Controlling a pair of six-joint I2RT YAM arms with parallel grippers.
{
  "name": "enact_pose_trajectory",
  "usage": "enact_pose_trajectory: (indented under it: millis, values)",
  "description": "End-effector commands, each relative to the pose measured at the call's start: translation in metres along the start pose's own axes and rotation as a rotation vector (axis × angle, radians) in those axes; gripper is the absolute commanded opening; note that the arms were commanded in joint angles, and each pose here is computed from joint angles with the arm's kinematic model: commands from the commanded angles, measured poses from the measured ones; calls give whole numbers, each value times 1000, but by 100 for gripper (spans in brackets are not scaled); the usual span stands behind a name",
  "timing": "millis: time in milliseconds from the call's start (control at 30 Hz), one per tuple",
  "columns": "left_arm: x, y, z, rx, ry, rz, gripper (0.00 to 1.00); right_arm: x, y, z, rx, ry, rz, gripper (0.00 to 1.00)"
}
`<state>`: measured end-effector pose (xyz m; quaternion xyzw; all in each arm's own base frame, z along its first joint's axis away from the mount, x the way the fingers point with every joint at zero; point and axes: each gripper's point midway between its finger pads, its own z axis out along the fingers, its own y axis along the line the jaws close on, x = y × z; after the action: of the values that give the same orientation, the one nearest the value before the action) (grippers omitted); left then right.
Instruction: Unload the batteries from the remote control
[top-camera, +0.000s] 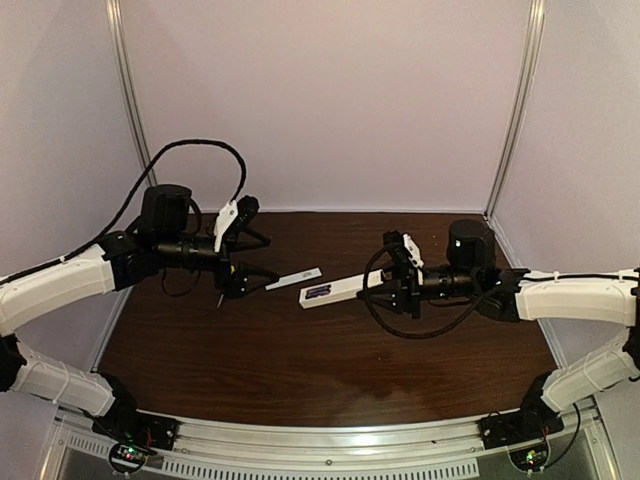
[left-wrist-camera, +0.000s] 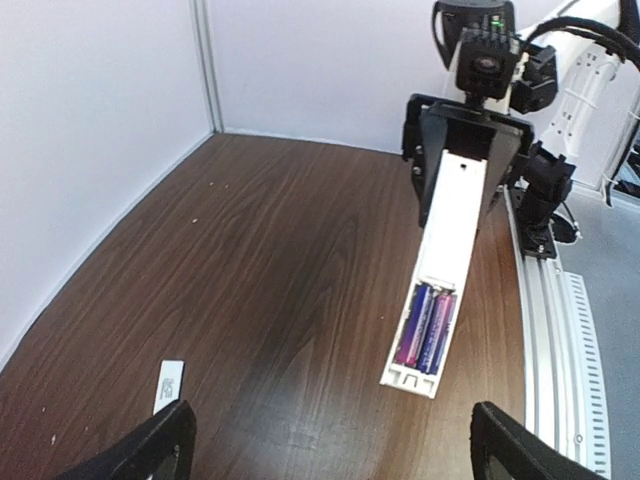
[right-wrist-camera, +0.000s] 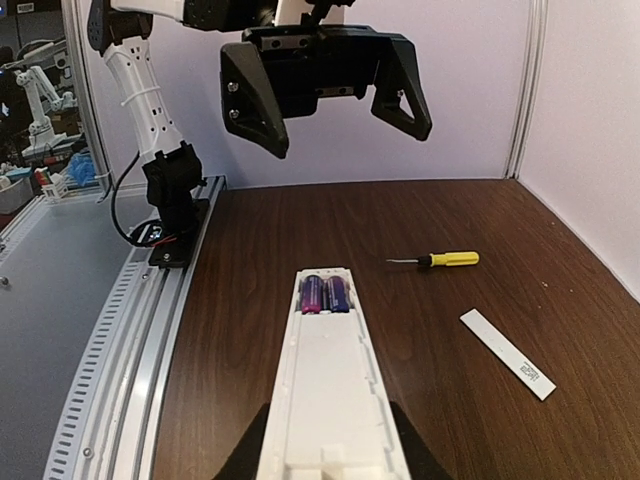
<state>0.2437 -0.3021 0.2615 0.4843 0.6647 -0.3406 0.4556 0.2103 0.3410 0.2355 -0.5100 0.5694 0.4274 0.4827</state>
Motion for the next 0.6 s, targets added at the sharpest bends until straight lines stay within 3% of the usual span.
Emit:
enact_pose_trajectory:
  millis: [0, 567]
  values:
    - [-10, -30, 3, 162, -95, 145, 97, -26, 11, 1, -62, -51, -43, 0]
    - [2, -46, 24, 223, -130, 199, 92, -36, 15, 16, -127, -74, -35, 0]
